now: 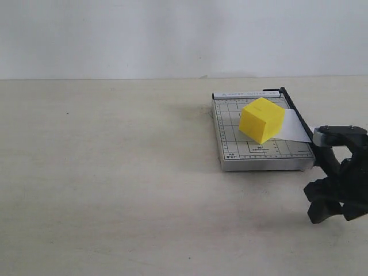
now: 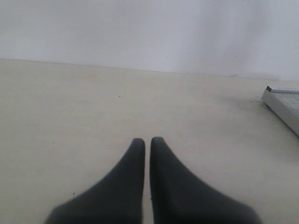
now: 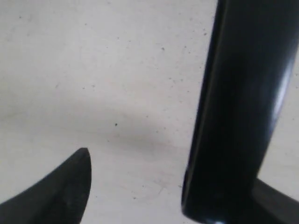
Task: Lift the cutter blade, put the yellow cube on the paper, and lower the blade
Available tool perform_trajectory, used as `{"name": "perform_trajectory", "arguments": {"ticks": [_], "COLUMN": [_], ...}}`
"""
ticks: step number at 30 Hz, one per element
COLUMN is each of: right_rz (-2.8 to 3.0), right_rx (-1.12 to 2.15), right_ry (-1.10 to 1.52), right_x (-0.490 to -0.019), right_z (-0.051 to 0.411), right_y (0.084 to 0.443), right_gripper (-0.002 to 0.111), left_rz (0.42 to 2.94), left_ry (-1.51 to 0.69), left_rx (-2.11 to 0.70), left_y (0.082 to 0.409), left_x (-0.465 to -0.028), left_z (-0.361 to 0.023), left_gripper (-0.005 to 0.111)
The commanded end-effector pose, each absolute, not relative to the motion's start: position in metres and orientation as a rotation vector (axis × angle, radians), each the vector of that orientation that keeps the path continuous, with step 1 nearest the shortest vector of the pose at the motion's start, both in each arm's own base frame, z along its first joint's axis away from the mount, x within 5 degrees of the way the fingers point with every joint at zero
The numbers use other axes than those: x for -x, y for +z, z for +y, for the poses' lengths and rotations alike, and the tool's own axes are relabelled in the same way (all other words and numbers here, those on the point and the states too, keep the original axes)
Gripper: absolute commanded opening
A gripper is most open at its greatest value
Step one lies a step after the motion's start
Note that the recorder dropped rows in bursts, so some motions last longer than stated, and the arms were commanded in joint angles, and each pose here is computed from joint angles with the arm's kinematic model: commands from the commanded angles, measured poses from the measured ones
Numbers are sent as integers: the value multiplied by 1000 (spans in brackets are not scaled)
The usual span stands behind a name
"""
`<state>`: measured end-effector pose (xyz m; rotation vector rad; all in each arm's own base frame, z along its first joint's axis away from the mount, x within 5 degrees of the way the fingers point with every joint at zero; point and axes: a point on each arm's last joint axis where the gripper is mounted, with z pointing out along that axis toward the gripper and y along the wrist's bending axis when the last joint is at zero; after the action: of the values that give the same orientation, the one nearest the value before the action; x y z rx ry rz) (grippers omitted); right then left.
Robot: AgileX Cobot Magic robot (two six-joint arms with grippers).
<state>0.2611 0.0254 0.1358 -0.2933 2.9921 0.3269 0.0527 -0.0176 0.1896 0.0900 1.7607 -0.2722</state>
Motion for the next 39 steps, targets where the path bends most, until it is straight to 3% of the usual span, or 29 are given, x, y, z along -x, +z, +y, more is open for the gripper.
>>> {"name": "perform_trajectory", "arguments": {"ticks": [1, 22, 26, 33, 39], "right_rz": [2915, 2266, 2172, 1806, 1646], "right_rx": [325, 280, 300, 328, 299], "right_ry": [349, 215, 208, 169, 198], "right_x": [-260, -190, -162, -68, -2], "right_z": [28, 25, 25, 26, 26], "right_y": [153, 305, 326, 355, 308], "right_gripper": [62, 61, 47, 0, 0], "left_rz": [1751, 1751, 1751, 1751, 1751], "left_ry": [-284, -284, -284, -284, -284], "left_rx": [-65, -65, -65, -65, -65], "left_y": [190, 190, 190, 190, 190], "left_x": [-53, -53, -53, -53, -53], "left_z": [-17, -17, -17, -17, -17], "left_gripper": [4, 4, 4, 4, 4]}}
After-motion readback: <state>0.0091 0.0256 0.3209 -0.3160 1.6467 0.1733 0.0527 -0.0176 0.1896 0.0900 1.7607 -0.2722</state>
